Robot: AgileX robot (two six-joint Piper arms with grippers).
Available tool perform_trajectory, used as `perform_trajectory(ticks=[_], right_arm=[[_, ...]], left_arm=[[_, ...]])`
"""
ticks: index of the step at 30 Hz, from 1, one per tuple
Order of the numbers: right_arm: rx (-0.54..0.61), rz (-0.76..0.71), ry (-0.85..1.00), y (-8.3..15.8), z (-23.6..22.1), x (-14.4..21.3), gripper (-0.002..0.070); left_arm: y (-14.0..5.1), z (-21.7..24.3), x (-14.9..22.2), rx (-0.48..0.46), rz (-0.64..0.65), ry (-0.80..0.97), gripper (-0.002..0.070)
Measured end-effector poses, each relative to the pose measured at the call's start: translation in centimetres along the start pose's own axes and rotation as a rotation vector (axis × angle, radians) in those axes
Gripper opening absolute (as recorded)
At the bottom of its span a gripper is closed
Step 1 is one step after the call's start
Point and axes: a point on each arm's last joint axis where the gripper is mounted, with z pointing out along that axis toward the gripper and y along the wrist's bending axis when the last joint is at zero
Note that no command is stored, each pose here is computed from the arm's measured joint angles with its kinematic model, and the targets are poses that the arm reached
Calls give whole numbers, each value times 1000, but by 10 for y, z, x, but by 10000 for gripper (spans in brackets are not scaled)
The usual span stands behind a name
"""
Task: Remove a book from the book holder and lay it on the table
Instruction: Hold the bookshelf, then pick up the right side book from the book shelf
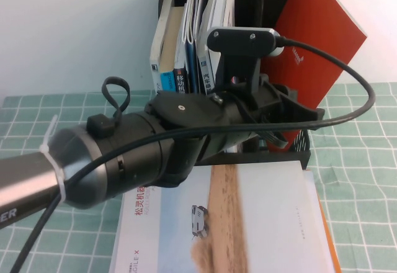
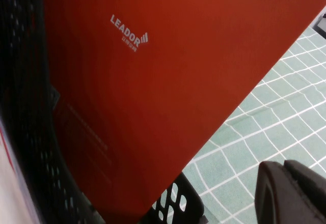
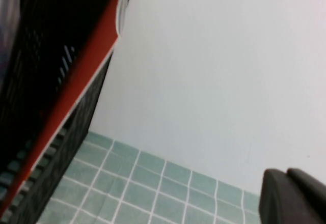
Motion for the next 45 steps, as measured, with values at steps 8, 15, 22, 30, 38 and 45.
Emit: perform_trajectory(ticks=[8, 15, 22, 30, 38, 45], right_arm=[[-112, -2, -117, 25, -3, -15, -2], [-95, 111, -186, 33, 0, 7, -1], [-153, 155, -209, 55, 26, 42, 174], [-222, 312, -247, 80, 74, 66, 423], [-256, 335, -178, 100, 131, 80, 438], [-261, 349, -227, 105, 163, 69, 437]], left_arm=[[2, 4, 3, -14, -1, 6, -3], [2, 4, 3, -16, -1, 5, -2], [2, 4, 3, -16, -30, 6, -3], [11, 3, 0, -104, -111, -31, -2], [12, 4, 1, -116, -31, -27, -3], [17, 16, 10, -144, -29, -3, 120]])
